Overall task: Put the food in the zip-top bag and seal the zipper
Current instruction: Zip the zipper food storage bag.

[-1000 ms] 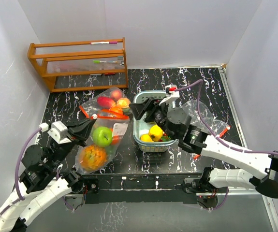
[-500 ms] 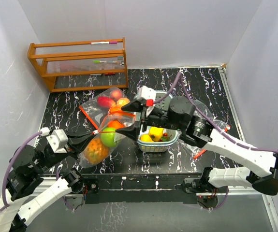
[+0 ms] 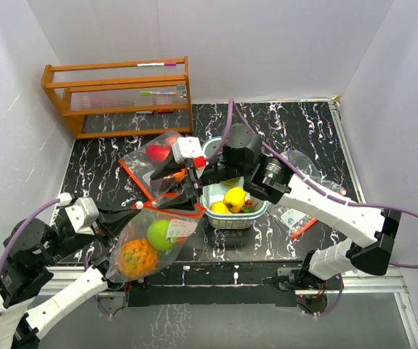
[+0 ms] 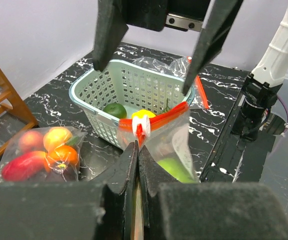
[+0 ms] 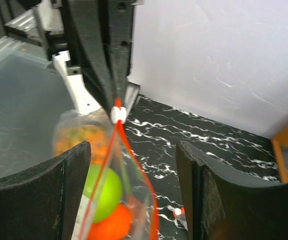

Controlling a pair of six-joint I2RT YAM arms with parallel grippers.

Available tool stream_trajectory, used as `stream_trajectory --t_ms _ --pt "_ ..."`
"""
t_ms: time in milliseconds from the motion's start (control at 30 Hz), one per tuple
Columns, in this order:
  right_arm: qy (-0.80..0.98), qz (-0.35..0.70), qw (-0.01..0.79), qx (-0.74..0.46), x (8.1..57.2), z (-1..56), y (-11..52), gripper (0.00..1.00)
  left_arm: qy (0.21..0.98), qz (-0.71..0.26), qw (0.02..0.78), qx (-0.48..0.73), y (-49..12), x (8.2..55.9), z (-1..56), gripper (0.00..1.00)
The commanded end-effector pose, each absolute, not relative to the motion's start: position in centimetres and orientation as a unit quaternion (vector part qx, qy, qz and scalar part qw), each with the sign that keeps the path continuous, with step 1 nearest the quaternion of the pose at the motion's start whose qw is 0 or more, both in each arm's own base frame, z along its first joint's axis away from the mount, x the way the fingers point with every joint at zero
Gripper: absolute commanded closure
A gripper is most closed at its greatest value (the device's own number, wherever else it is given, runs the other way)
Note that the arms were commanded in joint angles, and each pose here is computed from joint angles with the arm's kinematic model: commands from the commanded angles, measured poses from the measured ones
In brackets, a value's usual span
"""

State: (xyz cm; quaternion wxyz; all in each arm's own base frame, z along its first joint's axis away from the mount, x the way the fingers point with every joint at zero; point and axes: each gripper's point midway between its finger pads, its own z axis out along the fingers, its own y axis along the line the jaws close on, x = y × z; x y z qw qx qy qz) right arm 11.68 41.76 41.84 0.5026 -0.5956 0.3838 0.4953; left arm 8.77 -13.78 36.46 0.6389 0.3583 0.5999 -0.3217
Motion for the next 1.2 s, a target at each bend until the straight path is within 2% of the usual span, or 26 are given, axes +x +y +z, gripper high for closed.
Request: stream_trajectory --t_ms 0,333,600,967,1167 --pt "0.319 0.541 0.464 -0.625 8.8 43.0 41.7 0.31 0.610 -0.312 0.642 0.344 -13.6 9.5 37.3 1.00" --pt "0.357 0.555 0.456 -0.598 10.2 43.2 44.0 0.35 0.616 -0.311 0.638 0.341 -14.1 10.1 36.8 1.00" --pt "0.355 0.571 0.449 -0.589 10.1 43.5 44.3 0.51 0.621 -0.306 0.639 0.337 -13.8 10.2 36.5 1.00" --pt "0.368 0.578 0.434 -0.586 10.3 43.0 45.2 0.53 0.616 -0.310 0.641 0.337 -14.1 10.3 36.7 1.00" --pt "0.371 0.582 0.426 -0.585 10.3 42.8 45.6 0.62 0.618 -0.310 0.641 0.335 -14.1 10.4 36.5 1.00"
